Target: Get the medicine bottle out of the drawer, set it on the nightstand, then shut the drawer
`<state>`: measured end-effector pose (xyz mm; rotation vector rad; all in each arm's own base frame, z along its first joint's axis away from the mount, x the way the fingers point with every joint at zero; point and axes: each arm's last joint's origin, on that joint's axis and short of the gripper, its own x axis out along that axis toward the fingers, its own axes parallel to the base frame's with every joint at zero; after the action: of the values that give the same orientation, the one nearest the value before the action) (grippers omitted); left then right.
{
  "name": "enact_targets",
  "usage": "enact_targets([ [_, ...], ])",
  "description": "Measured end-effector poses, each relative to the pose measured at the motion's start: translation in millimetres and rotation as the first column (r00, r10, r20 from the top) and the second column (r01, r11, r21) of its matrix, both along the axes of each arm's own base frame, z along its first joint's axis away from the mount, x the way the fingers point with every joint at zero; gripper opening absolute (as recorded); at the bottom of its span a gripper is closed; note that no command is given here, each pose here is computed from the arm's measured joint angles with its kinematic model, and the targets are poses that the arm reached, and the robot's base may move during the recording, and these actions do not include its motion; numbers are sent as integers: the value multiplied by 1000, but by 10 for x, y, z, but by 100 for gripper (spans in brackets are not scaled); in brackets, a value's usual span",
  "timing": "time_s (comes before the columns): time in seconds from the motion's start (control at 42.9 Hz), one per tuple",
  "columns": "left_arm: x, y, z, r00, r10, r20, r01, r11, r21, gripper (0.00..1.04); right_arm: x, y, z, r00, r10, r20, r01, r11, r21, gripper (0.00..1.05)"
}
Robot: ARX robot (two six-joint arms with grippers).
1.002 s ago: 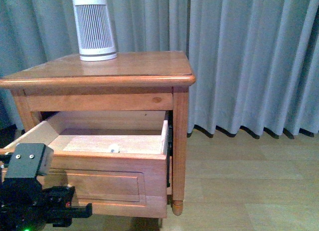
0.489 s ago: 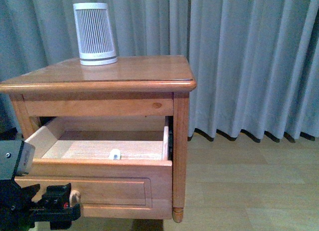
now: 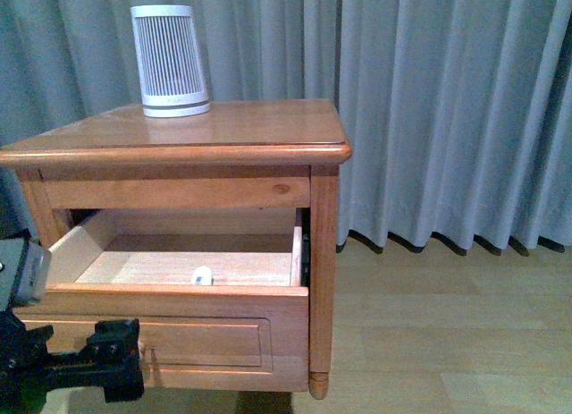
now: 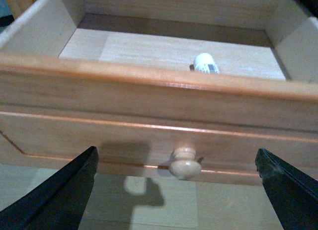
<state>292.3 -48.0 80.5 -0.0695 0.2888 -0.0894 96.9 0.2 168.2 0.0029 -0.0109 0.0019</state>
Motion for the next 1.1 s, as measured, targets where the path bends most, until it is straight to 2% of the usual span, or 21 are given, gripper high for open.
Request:
enact_targets([
  [0.14,-22,3,242,999,3,36,-3,1000,-20,98,0,0,0,1000,0,0,0,1000,0,98],
  [0.373,-181,-17,800,993,-31,116,36,999,-37,98,0,0,0,1000,0,0,0,1000,0,98],
  [0.606,-707,-52,1284,982,-121,144,127,991,-33,98,0,0,0,1000,0,0,0,1000,0,98],
  [0.769,-1179,-54,1466,973,-178,145,184,982,-31,98,0,0,0,1000,0,0,0,1000,0,98],
  [0.932,-1287,-29,1541,969,-167,181,177,984,-39,98,0,0,0,1000,0,0,0,1000,0,98],
  [1.025,-1332,26,1447,962,31,270,-36,999,14,80,0,0,0,1000,-1,0,1,1000,0,98],
  [1.095,-1383,103,1376,957,74,280,-84,996,25,68,0,0,0,1000,-1,0,1,1000,0,98],
])
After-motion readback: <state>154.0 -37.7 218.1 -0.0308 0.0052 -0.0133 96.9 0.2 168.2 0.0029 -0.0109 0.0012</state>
